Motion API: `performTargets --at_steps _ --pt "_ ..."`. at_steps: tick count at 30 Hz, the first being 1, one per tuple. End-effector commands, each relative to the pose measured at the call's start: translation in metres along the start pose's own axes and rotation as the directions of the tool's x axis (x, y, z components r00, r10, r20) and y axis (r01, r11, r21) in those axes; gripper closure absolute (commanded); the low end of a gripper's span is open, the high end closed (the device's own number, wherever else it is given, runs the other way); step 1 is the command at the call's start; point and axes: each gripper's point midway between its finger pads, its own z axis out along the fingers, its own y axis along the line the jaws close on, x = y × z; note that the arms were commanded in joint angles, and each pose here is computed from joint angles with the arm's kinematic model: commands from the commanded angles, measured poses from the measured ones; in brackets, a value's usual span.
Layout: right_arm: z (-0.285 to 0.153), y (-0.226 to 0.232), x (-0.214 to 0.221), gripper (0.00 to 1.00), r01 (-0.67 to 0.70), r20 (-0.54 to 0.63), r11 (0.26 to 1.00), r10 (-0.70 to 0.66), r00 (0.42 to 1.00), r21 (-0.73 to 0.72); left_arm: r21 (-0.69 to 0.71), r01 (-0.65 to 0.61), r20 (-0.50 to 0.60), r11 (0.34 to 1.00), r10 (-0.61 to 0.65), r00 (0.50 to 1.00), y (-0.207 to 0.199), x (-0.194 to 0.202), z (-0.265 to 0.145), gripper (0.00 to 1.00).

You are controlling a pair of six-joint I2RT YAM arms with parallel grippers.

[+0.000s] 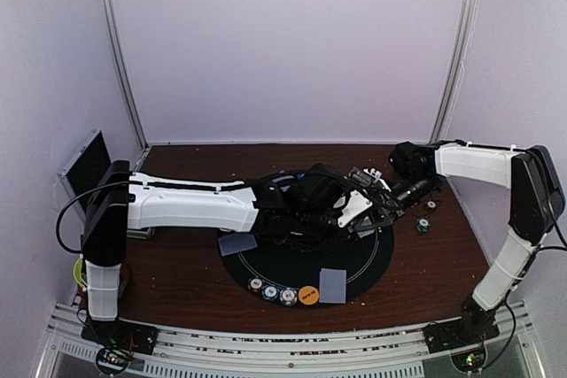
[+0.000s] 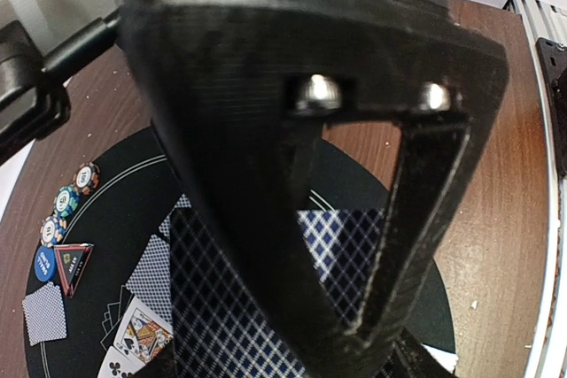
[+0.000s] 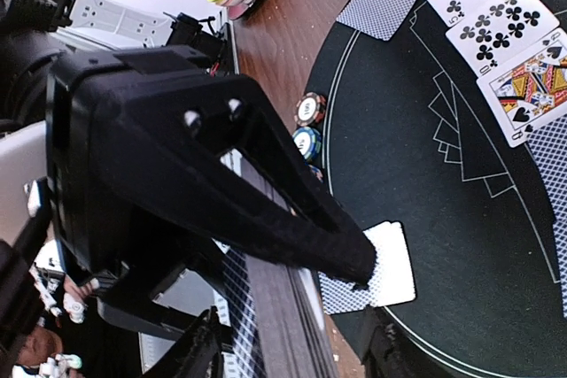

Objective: Distribute texas hold em gaming equipment
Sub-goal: Pick up the poker card from the face-down deck piles, then place the poker card at the center of the board.

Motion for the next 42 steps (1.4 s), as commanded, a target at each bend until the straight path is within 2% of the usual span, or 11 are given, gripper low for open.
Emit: performTargets --at_steps 1,3,6,9,11,13,14,22,27,34,42 --pt "-0.001 0.015 -0.004 0.51 0.039 -0.007 0.997 -0.039 0.999 -0.063 -0.019 -0.011 0.084 1.0 0.013 0.996 0.003 -0.024 -0.012 0.41" --pt "-0.001 0.016 -0.004 0.62 0.038 -0.006 0.997 -0.039 0.999 -0.067 -0.018 -0.012 0.084 1.0 0.013 0.996 0.003 -0.024 -0.011 0.41" --pt "0.0 0.017 -0.003 0.85 0.031 -0.006 0.997 -0.032 0.999 -0.074 -0.018 -0.012 0.084 1.0 0.013 0.996 0.003 -0.023 -0.01 0.41" --pt "0.0 0.017 -0.003 1.0 0.028 -0.01 0.996 -0.029 1.0 -0.082 -0.021 -0.011 0.084 1.0 0.013 0.996 0.003 -0.023 -0.009 0.33" --pt "-0.001 0.019 -0.001 1.0 0.02 -0.016 0.996 -0.021 1.0 -0.091 -0.023 -0.011 0.082 1.0 0.013 0.997 0.003 -0.022 -0.01 0.21" --pt "-0.002 0.019 0.0 1.0 0.02 -0.019 0.995 -0.022 1.0 -0.097 -0.029 -0.01 0.079 1.0 0.012 0.997 0.004 -0.021 -0.011 0.03" --pt "-0.003 0.018 0.0 1.0 0.015 -0.015 0.995 -0.016 1.0 -0.096 -0.032 -0.008 0.076 0.999 0.011 0.997 0.005 -0.019 -0.011 0.02" --pt "-0.047 -0.029 0.003 1.0 -0.143 0.103 0.99 0.142 0.985 0.002 -0.091 0.058 0.083 0.994 -0.05 0.995 0.017 -0.003 -0.046 0.02" --pt "-0.083 -0.078 0.017 1.0 -0.324 0.211 0.944 0.304 0.929 0.068 -0.192 0.141 0.079 0.971 -0.128 0.989 0.038 0.017 -0.089 0.02" --pt "-0.118 -0.142 0.029 1.0 -0.487 0.363 0.846 0.393 0.845 0.218 -0.38 0.293 0.118 0.877 -0.268 0.956 0.077 0.049 -0.168 0.02" --pt "-0.131 -0.175 0.033 1.0 -0.547 0.417 0.757 0.394 0.819 0.358 -0.48 0.424 0.203 0.768 -0.373 0.905 0.095 0.086 -0.234 0.02"
